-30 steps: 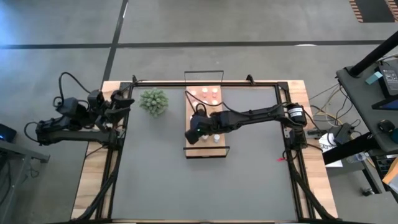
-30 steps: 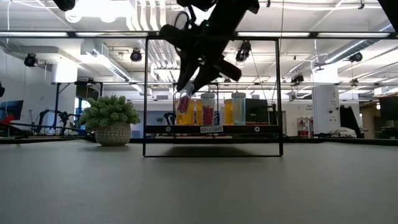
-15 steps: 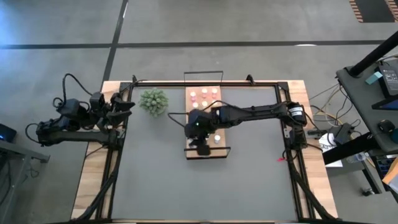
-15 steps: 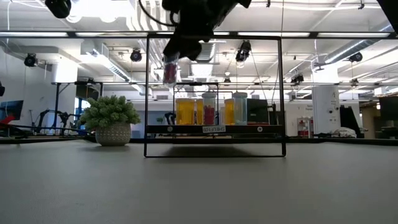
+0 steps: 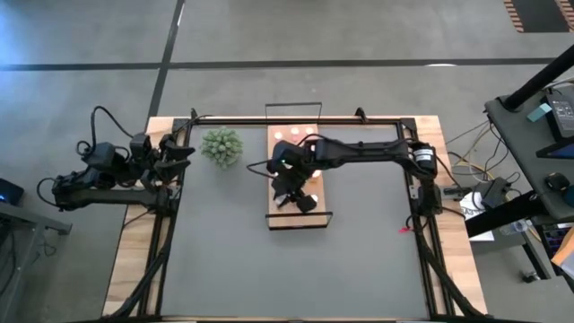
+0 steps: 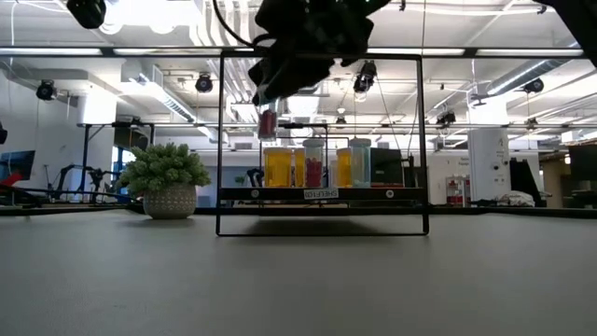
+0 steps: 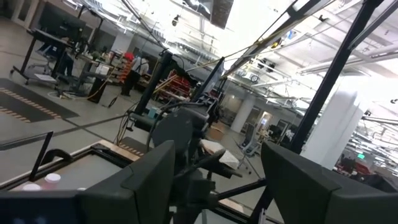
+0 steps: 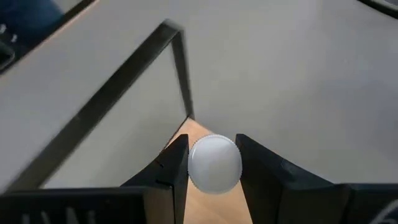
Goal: Pick and place medicine bottles onto shelf by color
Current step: Put the blue pill bottle aligned with the other blue pill bottles on the shelf
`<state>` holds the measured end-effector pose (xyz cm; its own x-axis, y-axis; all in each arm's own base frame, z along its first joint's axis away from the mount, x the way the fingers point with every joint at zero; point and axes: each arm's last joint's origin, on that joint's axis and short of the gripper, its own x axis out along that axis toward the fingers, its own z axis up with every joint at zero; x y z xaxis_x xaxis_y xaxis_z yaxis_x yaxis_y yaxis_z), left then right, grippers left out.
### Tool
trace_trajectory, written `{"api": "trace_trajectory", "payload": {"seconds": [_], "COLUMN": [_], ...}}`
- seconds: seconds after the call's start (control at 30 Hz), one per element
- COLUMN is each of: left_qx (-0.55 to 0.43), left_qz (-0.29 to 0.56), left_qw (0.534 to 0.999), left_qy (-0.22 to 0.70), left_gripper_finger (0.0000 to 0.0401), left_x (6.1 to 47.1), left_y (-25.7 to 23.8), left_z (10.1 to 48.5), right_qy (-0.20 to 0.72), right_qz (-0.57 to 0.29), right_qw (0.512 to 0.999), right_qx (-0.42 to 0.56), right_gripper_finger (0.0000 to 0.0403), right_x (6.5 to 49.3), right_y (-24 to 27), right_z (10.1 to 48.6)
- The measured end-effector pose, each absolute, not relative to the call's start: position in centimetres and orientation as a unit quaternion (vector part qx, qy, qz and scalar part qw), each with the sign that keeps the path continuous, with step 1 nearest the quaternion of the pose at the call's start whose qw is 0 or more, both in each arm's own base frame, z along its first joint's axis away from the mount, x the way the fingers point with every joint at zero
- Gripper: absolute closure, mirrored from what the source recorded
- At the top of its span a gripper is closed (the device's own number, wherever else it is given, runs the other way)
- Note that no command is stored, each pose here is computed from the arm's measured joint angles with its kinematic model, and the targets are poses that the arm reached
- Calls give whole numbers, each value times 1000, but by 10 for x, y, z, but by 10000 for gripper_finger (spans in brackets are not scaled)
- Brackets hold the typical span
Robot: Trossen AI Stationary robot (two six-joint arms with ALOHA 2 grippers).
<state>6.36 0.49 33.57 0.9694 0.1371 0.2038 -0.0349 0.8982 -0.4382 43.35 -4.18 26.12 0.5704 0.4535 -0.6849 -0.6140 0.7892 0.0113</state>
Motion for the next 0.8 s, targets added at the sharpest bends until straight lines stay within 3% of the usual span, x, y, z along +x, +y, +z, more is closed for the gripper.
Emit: {"api": "trace_trajectory", "payload": {"seconds": [0.53,0.8], "left_qx": [-224,-224], "left_qz": [84,84], "left_qw": [963,963], "left_qy": [-124,-124], "left_gripper_finger": [177,177], "left_x": [63,63], "left_y": [7,7], "left_z": [336,336], "right_qy": [374,378], "right_qz": [325,312], "right_qw": [845,842], "right_qx": [-200,-227], "right_gripper_finger": [296,296], "right_x": [444,444], "right_y": [-52,-53], "right_z": [221,223]}}
